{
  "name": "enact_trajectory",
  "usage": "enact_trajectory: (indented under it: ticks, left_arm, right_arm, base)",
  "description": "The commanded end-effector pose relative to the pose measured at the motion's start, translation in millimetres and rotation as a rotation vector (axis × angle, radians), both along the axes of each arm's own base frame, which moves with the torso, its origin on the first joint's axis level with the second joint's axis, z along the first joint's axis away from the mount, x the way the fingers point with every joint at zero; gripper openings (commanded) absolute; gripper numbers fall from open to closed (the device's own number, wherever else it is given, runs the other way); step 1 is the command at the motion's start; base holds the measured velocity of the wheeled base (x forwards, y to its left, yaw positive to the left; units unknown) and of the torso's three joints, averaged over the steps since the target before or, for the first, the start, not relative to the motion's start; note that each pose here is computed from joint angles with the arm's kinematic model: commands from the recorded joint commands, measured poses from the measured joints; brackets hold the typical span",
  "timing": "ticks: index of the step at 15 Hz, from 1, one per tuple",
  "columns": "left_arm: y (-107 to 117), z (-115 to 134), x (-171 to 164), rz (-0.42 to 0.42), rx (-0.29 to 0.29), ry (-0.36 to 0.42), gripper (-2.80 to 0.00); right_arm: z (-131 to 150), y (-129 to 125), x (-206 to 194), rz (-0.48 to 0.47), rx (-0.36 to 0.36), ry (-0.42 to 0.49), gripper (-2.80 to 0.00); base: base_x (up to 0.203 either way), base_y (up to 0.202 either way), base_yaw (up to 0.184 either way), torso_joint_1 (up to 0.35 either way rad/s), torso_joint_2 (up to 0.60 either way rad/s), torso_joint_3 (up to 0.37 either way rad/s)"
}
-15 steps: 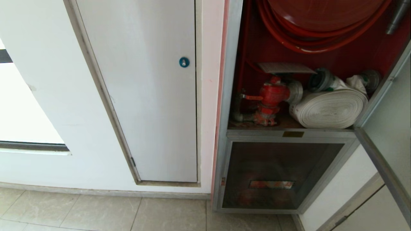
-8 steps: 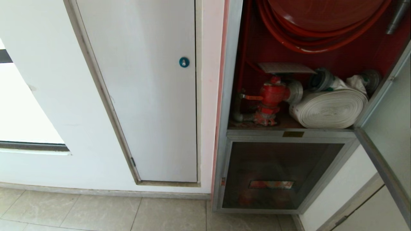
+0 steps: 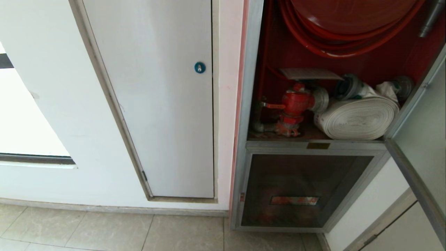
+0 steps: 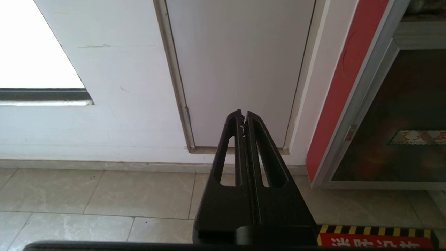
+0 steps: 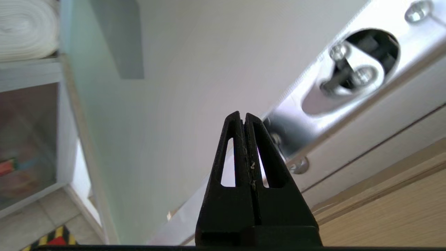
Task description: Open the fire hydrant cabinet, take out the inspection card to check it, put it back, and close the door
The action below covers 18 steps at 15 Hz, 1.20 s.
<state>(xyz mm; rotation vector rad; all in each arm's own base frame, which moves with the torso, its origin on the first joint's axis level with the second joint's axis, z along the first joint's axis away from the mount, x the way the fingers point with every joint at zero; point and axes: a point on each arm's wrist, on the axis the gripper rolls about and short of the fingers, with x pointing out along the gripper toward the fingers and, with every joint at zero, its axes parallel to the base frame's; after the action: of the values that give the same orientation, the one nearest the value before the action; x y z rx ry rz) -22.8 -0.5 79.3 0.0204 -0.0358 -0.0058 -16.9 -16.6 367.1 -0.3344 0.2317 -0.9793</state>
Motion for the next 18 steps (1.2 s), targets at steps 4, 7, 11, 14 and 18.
enact_trajectory:
  ticks: [4,7,11,14,18]
  left_arm:
    - [0.0,-3.7,1.1,0.000,0.000,0.013,-2.80]
    - [0.0,-3.7,1.1,0.000,0.000,0.013,-2.80]
    - [0.0,-3.8,1.1,0.000,0.000,0.014,-2.80]
    - [0.0,-3.8,1.1,0.000,0.000,0.014,-2.80]
    - [0.0,-3.8,1.1,0.000,0.000,0.013,-2.80]
  right_arm:
    - [-1.4,-0.9,9.9,-0.018,0.000,0.033,-2.80]
    - [-6.0,-0.2,10.0,0.027,0.006,0.041,-2.80]
    - [-22.9,1.3,13.2,0.147,0.018,0.067,-2.80]
    - [-37.0,3.4,9.1,0.248,0.028,0.080,-2.80]
    - [-59.6,6.3,10.5,0.404,0.045,0.055,-2.80]
  base:
    - [0.000,0.000,0.000,0.000,0.00,0.000]
    - [0.000,0.000,0.000,0.000,0.00,0.000]
    - [0.000,0.000,0.000,0.000,0.00,0.000]
    - [0.000,0.000,0.000,0.000,0.00,0.000]
    - [0.000,0.000,0.000,0.000,0.00,0.000]
